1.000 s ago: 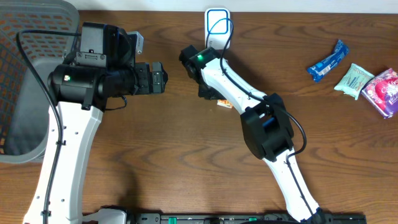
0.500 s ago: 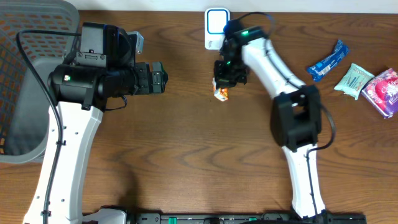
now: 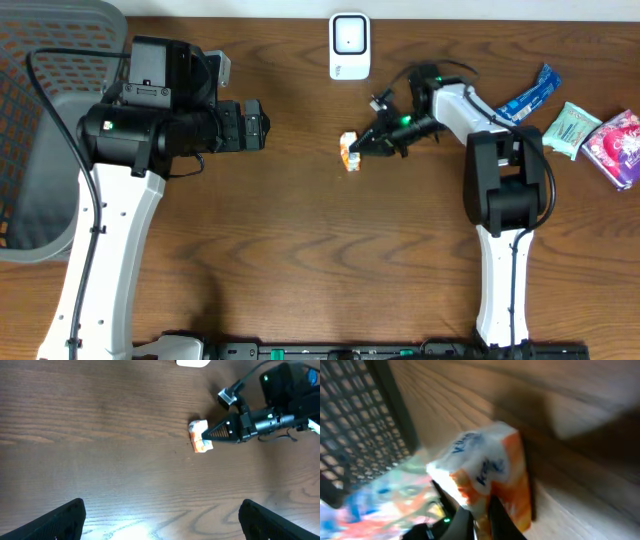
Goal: Scan the item barcode
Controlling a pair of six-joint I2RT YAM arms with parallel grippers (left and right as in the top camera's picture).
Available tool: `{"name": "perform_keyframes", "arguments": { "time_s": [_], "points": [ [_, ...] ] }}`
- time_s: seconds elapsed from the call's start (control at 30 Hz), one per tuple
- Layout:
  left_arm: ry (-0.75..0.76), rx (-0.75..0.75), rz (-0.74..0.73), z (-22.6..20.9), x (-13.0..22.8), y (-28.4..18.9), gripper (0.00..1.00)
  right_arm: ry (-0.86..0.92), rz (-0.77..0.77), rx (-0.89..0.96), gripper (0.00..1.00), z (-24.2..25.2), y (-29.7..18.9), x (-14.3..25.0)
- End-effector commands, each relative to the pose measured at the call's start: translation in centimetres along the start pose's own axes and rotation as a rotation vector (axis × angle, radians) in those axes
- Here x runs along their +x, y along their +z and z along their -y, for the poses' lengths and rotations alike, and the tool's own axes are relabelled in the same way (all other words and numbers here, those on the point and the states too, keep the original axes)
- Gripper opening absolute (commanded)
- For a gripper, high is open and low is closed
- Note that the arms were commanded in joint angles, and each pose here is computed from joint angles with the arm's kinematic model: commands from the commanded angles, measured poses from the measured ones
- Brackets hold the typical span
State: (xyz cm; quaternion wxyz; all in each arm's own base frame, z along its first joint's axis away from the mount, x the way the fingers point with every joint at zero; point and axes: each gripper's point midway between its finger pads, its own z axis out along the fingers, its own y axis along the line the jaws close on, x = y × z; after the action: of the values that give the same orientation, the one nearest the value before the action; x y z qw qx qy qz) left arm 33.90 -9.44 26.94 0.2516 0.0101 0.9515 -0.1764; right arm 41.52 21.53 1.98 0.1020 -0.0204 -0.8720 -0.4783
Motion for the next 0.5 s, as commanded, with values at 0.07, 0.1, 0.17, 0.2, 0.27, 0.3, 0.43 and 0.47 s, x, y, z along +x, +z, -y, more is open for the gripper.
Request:
{"name": "perform_keyframes", "arguments": {
  "time_s": [0.07,0.1,0.17,0.2,0.27,0.3,0.43,0.47],
  "points": [
    [-0.005,-0.012,-0.002,-0.3,0.0,0.1,0.98,0.174,0.094,0.306,0.18,6.7,-5.2,-0.2],
    [-0.005,-0.012,-0.002,-0.3,0.0,0.1,0.98,0.183,0.109,0.344,0.21,7.0,-6.2,-0.3],
    [-0.005,-0.012,-0.002,-0.3,0.0,0.1,0.98,0.184,0.137,0.399,0.27,7.0,-8.0,-0.2],
    [-0.005,-0.012,-0.002,-0.3,0.0,0.1,0.98,0.170,0.146,0.410,0.31,6.6,-8.6,-0.2],
    [-0.005,-0.012,-0.002,-0.3,0.0,0.1,0.98,0.120,0.160,0.410,0.48,5.3,-9.3,-0.1],
    [-0.005,-0.011,-0.002,-0.3,0.0,0.1,0.98,0.109,0.163,0.410,0.53,4.8,-9.4,-0.1],
    [-0.005,-0.011,-0.002,-0.3,0.0,0.1,0.98,0.077,0.138,0.399,0.56,3.1,-7.9,0.5],
    [-0.005,-0.012,-0.003,-0.3,0.0,0.1,0.98,0.087,0.125,0.402,0.52,2.7,-7.1,0.8]
  ]
}}
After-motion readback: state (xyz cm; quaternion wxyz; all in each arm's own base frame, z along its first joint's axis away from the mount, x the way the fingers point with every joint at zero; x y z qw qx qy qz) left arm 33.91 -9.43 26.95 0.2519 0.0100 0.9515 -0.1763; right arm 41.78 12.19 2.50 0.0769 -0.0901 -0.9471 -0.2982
